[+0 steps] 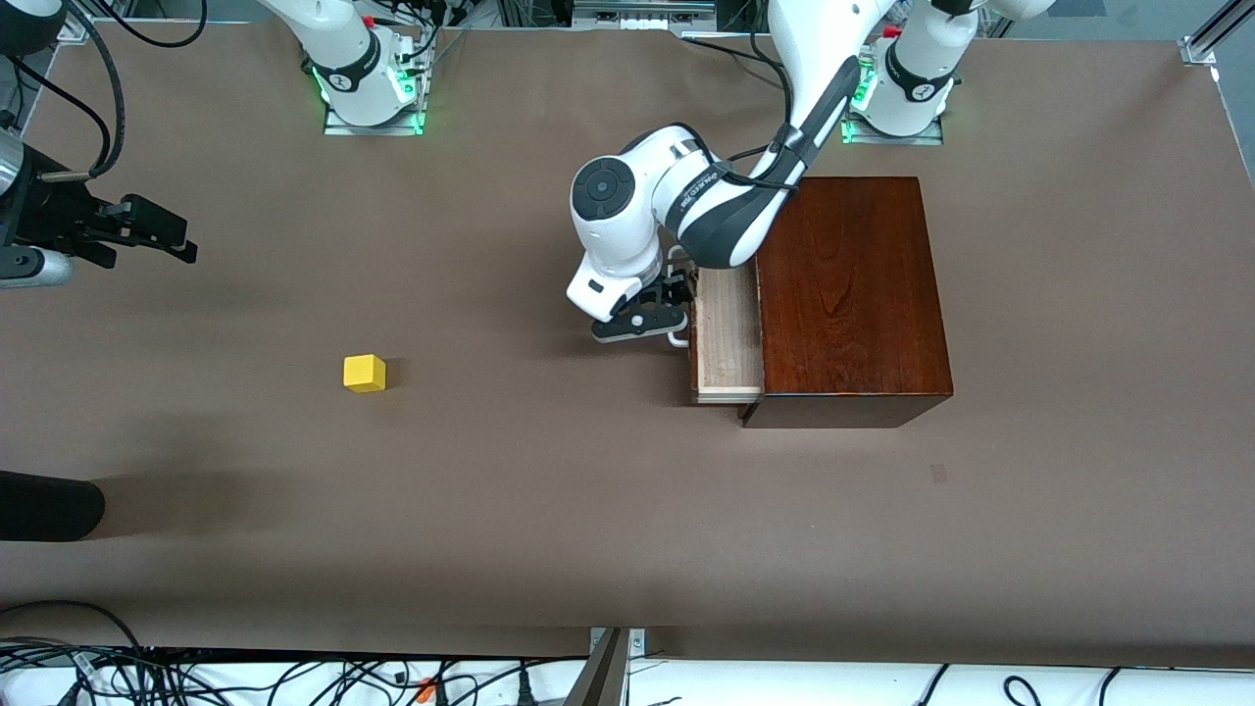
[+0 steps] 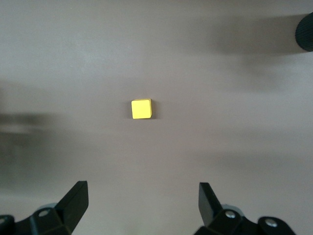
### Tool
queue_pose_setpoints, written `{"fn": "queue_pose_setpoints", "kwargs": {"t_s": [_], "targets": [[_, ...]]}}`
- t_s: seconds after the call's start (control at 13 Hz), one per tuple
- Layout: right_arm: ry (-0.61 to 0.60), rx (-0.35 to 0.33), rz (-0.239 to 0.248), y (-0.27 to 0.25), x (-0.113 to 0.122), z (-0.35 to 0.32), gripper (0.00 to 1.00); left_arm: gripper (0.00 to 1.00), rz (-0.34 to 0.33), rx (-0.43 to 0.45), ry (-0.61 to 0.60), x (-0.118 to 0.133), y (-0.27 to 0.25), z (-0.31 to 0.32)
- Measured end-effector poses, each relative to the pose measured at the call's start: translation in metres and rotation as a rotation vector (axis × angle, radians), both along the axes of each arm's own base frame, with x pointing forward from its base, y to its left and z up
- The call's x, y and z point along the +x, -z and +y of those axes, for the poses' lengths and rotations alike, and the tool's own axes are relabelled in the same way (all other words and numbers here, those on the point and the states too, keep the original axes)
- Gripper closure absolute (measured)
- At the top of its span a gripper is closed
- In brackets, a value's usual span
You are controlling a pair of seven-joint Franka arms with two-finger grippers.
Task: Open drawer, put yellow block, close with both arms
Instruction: 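Pull the drawer open by its handle with the left gripper, then release the handle and withdraw the left gripper to rest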
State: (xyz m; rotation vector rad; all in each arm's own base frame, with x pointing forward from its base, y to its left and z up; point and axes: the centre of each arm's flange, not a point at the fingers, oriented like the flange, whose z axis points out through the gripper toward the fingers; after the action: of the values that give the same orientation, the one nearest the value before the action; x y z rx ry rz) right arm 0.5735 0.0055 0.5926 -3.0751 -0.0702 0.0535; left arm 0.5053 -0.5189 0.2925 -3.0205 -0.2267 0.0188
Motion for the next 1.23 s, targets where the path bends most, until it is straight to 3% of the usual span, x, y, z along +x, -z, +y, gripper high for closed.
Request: {"fn": "queue_pose_setpoints", "kwargs": {"t_s": [0.39,0.77,1.23], "targets": [[-0.002,0.010,-0.001,0.000,0.000,0.003,0.00,0.00,-0.003,-0.010,0.004,-0.001,-0.003,-0.006],[-0.026,0.010,-0.026,-0.012,0.002,0.018,0.00,0.00,0.080,0.044,0.090,-0.016,-0.014,-0.011],[-0.020,0.007,-0.017,-0.010,0.007,0.022,0.00,0.00,0.094,0.056,0.148,0.003,-0.125,0.011]]}}
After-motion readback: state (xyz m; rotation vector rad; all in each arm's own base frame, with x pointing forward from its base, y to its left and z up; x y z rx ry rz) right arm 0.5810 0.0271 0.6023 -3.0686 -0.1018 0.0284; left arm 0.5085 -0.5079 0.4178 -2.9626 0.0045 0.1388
